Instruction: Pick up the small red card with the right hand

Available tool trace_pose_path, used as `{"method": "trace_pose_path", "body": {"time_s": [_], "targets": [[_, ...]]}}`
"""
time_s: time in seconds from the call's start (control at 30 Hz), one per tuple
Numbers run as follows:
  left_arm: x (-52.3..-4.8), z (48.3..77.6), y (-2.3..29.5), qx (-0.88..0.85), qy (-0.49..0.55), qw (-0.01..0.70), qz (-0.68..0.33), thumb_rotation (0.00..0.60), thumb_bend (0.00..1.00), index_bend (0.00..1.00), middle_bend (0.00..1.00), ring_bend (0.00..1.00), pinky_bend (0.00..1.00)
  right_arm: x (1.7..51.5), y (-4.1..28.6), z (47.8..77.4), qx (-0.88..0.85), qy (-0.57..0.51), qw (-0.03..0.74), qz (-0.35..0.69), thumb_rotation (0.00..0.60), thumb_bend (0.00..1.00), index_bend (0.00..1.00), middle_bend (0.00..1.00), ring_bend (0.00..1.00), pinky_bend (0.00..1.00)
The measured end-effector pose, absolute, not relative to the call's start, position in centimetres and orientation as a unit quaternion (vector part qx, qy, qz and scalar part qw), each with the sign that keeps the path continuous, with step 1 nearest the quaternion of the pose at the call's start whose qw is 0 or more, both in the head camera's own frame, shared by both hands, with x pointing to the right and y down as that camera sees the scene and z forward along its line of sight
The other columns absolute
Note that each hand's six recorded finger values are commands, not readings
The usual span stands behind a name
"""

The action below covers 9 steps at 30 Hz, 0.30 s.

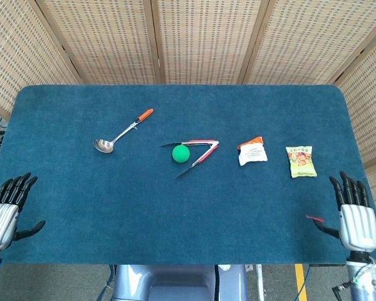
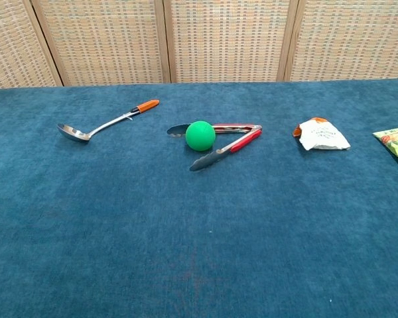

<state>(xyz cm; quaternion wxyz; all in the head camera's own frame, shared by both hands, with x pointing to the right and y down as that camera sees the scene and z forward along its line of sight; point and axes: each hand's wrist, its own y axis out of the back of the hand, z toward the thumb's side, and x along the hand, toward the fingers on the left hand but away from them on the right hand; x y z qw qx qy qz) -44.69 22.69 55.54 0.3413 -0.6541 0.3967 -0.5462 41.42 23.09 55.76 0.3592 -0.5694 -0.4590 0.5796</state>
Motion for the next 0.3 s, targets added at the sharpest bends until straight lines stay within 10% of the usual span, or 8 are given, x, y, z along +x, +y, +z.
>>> {"method": "trace_pose_path", "body": {"time_s": [0.3], "targets": [[-44.7, 55.7, 22.9, -0.641, 0.394, 0.351, -0.557, 0.600, 0.20, 0.00, 0.00, 0.00, 0.00, 41.7, 24.6, 55.3, -0.575, -0.448, 0.373, 0.575, 0.600, 0.09, 0.05, 0.00, 0.00, 0.00]]}}
